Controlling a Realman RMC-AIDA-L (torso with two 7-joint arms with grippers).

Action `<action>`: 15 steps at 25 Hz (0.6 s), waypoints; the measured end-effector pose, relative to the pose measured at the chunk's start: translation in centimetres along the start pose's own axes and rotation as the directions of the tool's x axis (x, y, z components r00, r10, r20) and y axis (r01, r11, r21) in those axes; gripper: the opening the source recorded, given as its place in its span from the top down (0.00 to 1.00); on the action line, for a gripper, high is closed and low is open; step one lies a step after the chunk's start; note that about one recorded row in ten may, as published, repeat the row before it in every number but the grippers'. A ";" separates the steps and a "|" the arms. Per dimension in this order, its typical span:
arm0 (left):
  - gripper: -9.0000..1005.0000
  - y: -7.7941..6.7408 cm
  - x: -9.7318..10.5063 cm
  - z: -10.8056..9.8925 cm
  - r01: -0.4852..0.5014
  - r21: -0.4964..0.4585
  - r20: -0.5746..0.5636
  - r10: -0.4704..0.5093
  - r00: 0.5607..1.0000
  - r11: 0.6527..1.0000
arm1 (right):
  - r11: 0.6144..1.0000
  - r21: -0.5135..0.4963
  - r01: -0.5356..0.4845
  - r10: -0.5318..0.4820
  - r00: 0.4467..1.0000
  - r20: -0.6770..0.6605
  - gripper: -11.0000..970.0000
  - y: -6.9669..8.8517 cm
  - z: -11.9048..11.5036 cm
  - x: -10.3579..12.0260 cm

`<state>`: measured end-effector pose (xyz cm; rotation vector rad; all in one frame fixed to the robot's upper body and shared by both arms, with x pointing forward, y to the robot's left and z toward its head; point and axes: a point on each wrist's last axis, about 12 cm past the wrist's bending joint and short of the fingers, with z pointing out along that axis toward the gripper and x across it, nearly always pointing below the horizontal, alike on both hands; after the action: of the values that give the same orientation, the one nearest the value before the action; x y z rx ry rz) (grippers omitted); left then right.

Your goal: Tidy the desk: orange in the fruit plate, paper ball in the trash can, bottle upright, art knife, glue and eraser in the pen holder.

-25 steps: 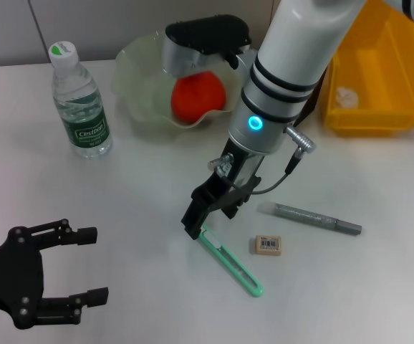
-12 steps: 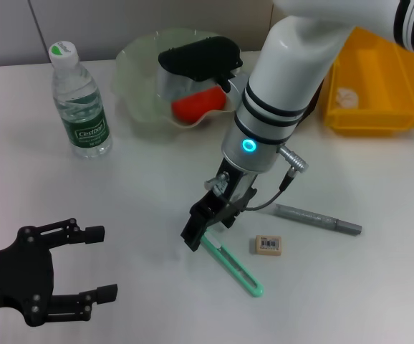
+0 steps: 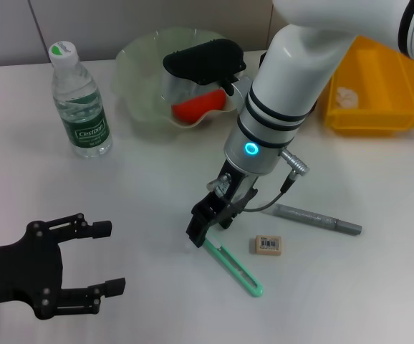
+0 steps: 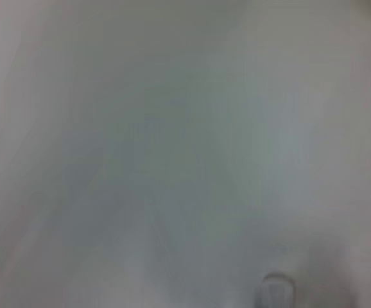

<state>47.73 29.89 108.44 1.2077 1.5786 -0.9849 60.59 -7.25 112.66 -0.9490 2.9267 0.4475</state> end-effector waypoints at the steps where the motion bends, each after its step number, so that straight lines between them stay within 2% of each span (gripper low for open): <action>1: 0.18 0.0 0.0 0.0 0.000 -0.001 0.000 0.000 1.000 1.000 | 1.000 0.000 0.000 0.000 1.000 0.000 0.27 0.0 0.0 0.0; 4: 0.18 0.1 0.0 0.1 -0.001 -0.005 -0.002 0.001 1.000 1.000 | 1.000 -0.007 0.006 -0.006 1.000 -0.004 0.29 0.2 0.1 0.1; 9: 0.18 0.2 0.0 0.3 0.005 -0.001 0.003 -0.005 1.000 1.000 | 0.999 -0.010 0.037 -0.037 0.999 -0.017 0.51 0.6 0.5 0.2; 15: 0.18 0.4 0.0 0.8 0.009 0.004 0.009 -0.009 1.000 1.000 | 0.999 0.000 0.040 -0.040 0.999 -0.021 0.61 0.5 0.6 0.3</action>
<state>48.30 29.23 108.21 1.1985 1.5768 -0.9981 60.01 -6.82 112.18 -1.0162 2.9203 0.4383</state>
